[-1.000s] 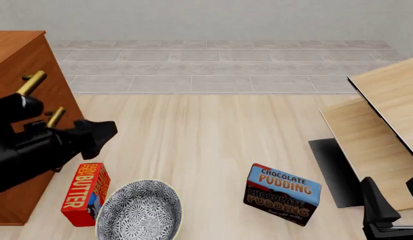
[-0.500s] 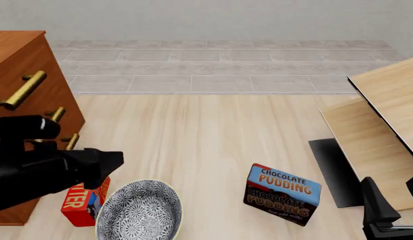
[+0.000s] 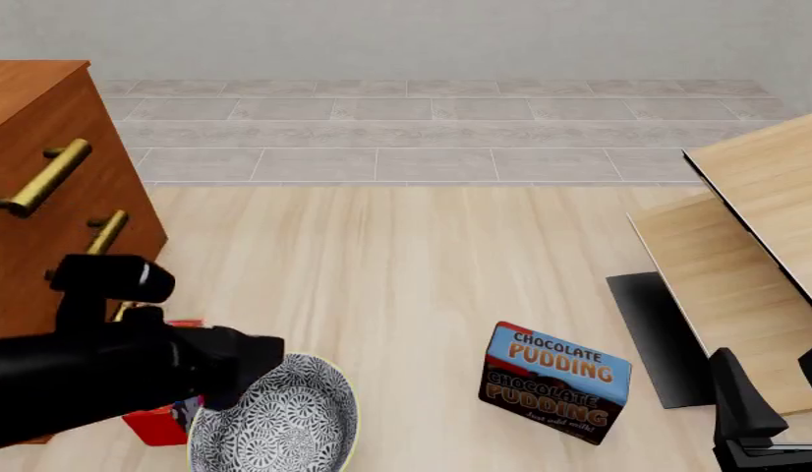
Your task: Close the top drawer of the cabinet and put the bowl on top of it.
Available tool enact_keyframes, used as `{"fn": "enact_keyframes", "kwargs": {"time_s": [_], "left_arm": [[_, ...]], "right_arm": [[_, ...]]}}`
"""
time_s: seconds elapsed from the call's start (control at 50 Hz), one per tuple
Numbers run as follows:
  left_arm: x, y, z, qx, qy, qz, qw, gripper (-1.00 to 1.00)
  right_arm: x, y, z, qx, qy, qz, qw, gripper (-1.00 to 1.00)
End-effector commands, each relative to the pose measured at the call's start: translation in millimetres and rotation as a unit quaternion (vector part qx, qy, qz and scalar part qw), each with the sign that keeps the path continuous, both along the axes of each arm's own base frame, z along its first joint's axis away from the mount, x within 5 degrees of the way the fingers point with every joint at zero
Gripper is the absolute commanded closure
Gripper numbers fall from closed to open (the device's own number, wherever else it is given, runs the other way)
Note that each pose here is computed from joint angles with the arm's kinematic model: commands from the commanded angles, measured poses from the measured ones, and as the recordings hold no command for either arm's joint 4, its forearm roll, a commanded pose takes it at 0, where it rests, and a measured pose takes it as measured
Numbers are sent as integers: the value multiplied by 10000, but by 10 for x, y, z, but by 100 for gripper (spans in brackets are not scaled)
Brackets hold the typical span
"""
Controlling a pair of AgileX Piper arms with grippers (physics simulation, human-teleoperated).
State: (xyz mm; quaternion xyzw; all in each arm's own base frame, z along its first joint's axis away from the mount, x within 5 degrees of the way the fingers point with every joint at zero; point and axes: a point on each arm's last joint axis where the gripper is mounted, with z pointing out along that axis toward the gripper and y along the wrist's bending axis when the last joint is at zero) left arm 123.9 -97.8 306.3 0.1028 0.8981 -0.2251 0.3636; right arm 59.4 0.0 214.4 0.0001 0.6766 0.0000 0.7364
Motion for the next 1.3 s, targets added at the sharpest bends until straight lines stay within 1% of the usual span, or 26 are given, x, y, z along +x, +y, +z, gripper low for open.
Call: {"fn": "enact_keyframes", "kwargs": {"time_s": [0.02,0.4,0.58,1.0,1.3], "left_arm": [[-2,-112,-90,-42,203,-134,9997,-100],[41,-299,-224,-25,378,-346,9987,-100],[60,-305,-286,-12,405,-312,9987,-100],[50,-380,-513,-97,642,-266,9975,-100],[54,-374,-591,-92,683,-222,9974,-100]], "right_arm": [[-11,0,-2,-2,-4,-1,10000,-100],[-11,0,-2,0,-5,0,10000,-100],[-11,0,-2,-1,-4,1,10000,-100],[-11,0,-2,-2,-4,1,10000,-100],[-11,0,-1,-1,-6,1,10000,-100]]}}
